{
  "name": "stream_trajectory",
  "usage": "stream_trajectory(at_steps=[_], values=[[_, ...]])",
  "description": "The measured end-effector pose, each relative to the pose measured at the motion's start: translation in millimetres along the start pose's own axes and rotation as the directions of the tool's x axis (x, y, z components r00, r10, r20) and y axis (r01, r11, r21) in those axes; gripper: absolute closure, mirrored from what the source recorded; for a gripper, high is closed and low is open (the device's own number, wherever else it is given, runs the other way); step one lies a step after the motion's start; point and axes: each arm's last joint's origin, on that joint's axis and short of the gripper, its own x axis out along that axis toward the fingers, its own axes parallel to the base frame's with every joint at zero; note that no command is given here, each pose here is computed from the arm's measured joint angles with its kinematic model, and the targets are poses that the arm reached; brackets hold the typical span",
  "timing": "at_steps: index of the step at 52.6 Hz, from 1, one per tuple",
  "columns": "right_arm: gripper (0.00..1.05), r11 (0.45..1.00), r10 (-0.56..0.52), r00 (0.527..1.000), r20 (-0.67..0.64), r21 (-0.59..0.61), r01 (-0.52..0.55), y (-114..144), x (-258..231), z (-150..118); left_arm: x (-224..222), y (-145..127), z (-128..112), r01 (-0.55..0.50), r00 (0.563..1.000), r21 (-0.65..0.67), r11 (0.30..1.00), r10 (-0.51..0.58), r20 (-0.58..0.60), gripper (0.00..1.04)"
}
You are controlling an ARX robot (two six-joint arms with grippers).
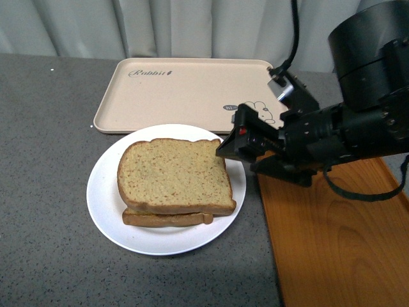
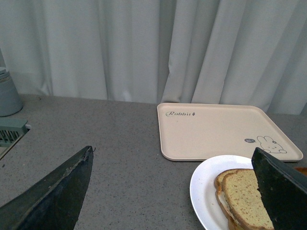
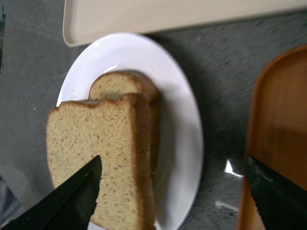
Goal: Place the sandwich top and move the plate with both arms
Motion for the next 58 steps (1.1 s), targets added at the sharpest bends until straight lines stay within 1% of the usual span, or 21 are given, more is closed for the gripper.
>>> stream_trajectory(at_steps=[1, 3, 8, 13, 16, 19, 21, 22, 24, 25, 26, 27, 29, 30, 34, 40, 50, 51, 52, 55, 58], values=[[0.08, 1.0, -0.021, 0.999, 0.024, -0.005, 0.021, -1.2, -4.7, 1.2, 0.0, 0.0, 0.0, 0.0, 1.0, 0.0, 1.0, 0.0, 0.0, 0.06], [0.07, 0.999, -0.049, 0.997, 0.053, -0.01, 0.05, -2.7, -12.1, 2.4, 0.0, 0.0, 0.1, 0.0, 1.0, 0.0, 1.0, 0.0, 0.0, 0.06], [0.09, 0.99, -0.132, 0.983, 0.13, -0.033, 0.137, -7.5, -31.4, 3.7, 0.0, 0.0, 0.0, 0.0, 1.0, 0.0, 1.0, 0.0, 0.0, 0.06], [0.09, 0.967, -0.24, 0.95, 0.201, -0.042, 0.253, -14.6, -53.1, 0.8, 0.0, 0.0, 0.0, 0.0, 1.0, 0.0, 1.0, 0.0, 0.0, 0.06], [0.09, 0.943, -0.305, 0.915, 0.263, -0.048, 0.328, -18.8, -66.9, -3.8, 0.0, 0.0, 0.0, 0.0, 1.0, 0.0, 1.0, 0.0, 0.0, 0.06], [0.09, 0.902, -0.383, 0.848, 0.367, -0.051, 0.429, -21.4, -80.4, -8.5, 0.0, 0.0, 0.0, 0.0, 1.0, 0.0, 1.0, 0.0, 0.0, 0.06], [0.09, 0.856, -0.442, 0.761, 0.475, -0.031, 0.517, -22.3, -90.4, -11.3, 0.0, 0.0, 0.0, 0.0, 1.0, 0.0, 1.0, 0.0, 0.0, 0.06], [0.09, 0.825, -0.471, 0.701, 0.536, -0.013, 0.565, -22.0, -96.3, -13.4, 0.0, 0.0, 0.1, 0.0, 1.0, 0.0, 1.0, 0.0, 0.0, 0.06], [0.09, 0.792, -0.496, 0.631, 0.597, 0.013, 0.61, -21.7, -103.2, -16.4, 0.0, 0.0, 0.1, 0.0, 1.0, 0.0, 1.0, 0.0, 0.0, 0.06], [0.1, 0.788, -0.485, 0.606, 0.631, 0.014, 0.616, -22.9, -105.8, -18.3, 0.0, 0.0, 0.0, 0.0, 1.0, 0.0, 1.0, 0.0, 0.0, 0.06], [0.13, 0.796, -0.447, 0.597, 0.666, -0.008, 0.606, -24.7, -107.0, -20.0, 0.0, 0.0, 0.1, 0.0, 1.0, 0.0, 1.0, 0.0, 0.0, 0.06], [0.19, 0.802, -0.382, 0.579, 0.72, -0.052, 0.595, -26.0, -108.4, -23.4, 0.0, 0.0, 0.1, 0.0, 1.0, 0.0, 1.0, 0.0, 0.0, 0.06], [0.25, 0.806, -0.317, 0.556, 0.769, -0.091, 0.585, -27.0, -111.3, -31.4, -0.1, 0.0, 0.2, 0.0, 1.0, 0.0, 1.0, 0.0, 0.001, 0.06], [0.31, 0.8, -0.283, 0.534, 0.796, -0.111, 0.589, -26.6, -115.1, -37.7, 0.0, 0.0, 0.1, 0.0, 1.0, 0.0, 1.0, 0.0, 0.001, 0.06], [0.45, 0.793, -0.22, 0.481, 0.848, -0.131, 0.594, -20.7, -129.2, -45.1, 0.0, 0.0, 0.0, 0.0, 1.0, 0.0, 1.0, 0.0, 0.0, 0.06], [0.63, 0.784, -0.212, 0.455, 0.865, -0.128, 0.607, -16.5, -146.0, -55.1, 0.0, 0.0, 0.1, 0.0, 1.0, 0.0, 1.0, 0.0, 0.0, 0.06], [0.97, 0.785, -0.2, 0.481, 0.854, -0.154, 0.6, -16.5, -166.0, -75.5, 0.0, 0.0, 0.0, 0.0, 1.0, 0.0, 1.0, 0.0, 0.0, 0.06], [0.99, 0.785, -0.201, 0.48, 0.854, -0.153, 0.601, -16.7, -167.2, -76.3, 0.0, 0.0, 0.0, 0.0, 1.0, 0.0, 1.0, 0.0, 0.0, 0.06], [1.04, 0.783, -0.208, 0.473, 0.856, -0.144, 0.605, -17.1, -171.1, -79.0, 0.0, 0.0, 0.0, 0.0, 1.0, 0.0, 1.0, 0.0, 0.0, 0.06], [1.04, 0.778, -0.219, 0.461, 0.86, -0.131, 0.614, -16.2, -178.6, -85.4, 0.0, 0.0, 0.0, 0.0, 1.0, 0.0, 1.0, 0.0, 0.0, 0.06], [1.04, 0.779, -0.226, 0.474, 0.851, -0.134, 0.612, -13.0, -183.0, -87.8, 0.0, 0.0, 0.2, 0.0, 1.0, 0.0, 1.0, 0.0, 0.001, 0.06]])
